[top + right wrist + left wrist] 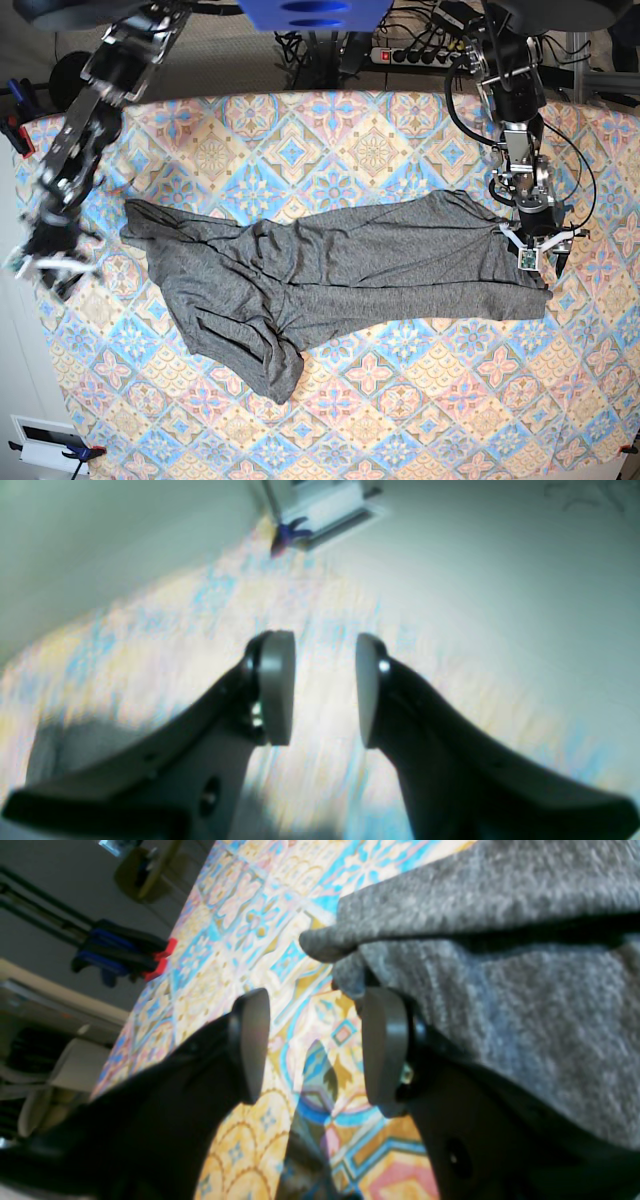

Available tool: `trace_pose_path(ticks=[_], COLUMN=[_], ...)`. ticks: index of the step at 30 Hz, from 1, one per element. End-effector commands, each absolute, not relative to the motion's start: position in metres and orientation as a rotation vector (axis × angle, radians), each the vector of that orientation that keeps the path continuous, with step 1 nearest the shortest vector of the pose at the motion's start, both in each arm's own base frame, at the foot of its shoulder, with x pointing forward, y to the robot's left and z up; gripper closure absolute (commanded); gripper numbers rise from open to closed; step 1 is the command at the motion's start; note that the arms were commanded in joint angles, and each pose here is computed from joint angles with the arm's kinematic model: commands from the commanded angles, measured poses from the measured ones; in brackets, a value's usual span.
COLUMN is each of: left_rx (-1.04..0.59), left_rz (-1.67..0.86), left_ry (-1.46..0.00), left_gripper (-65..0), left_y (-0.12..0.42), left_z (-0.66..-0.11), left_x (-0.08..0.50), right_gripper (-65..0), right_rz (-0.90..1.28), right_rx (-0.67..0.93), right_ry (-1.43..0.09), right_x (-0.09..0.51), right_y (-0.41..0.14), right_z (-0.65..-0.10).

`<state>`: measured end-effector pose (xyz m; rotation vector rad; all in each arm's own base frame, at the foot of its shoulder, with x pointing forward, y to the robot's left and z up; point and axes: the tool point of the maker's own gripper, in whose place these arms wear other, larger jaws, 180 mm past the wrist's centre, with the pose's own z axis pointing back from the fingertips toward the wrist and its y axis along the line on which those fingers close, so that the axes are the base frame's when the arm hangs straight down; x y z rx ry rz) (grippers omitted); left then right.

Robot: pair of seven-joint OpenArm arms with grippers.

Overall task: Layout the t-shirt on the table in an organized manner, then fold the t-shirt properly
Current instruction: 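Drag the shirt edge with the right gripper away from the left gripper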

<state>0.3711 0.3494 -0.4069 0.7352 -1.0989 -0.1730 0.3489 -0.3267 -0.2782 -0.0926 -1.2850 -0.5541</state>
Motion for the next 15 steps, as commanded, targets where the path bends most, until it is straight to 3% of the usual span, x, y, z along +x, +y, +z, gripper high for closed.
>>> trace_pose_path(ticks=[1, 9, 15], left_rx=[0.753, 0.753, 0.759], left_rz=[-0.186, -0.186, -0.188], left_ry=[-1.103, -1.103, -1.103], left_gripper=[-29.7, -29.7, -29.7], left_y=[0.354, 0.354, 0.357], left_z=[-0.4, -0.4, -0.399], left_x=[0.375, 0.375, 0.374], right_gripper=[-20.0, -20.0, -20.8], right_rz=[-0.533, -0.478, -0.501], right_rx=[-0.087, -0.003, 0.022], right_ry=[-1.321, -1.169, -1.076], right_x=[0.348, 0.319, 0.315], right_y=[-0.321, -0.267, -0.258], right_z=[-0.268, -0.325, -0.36])
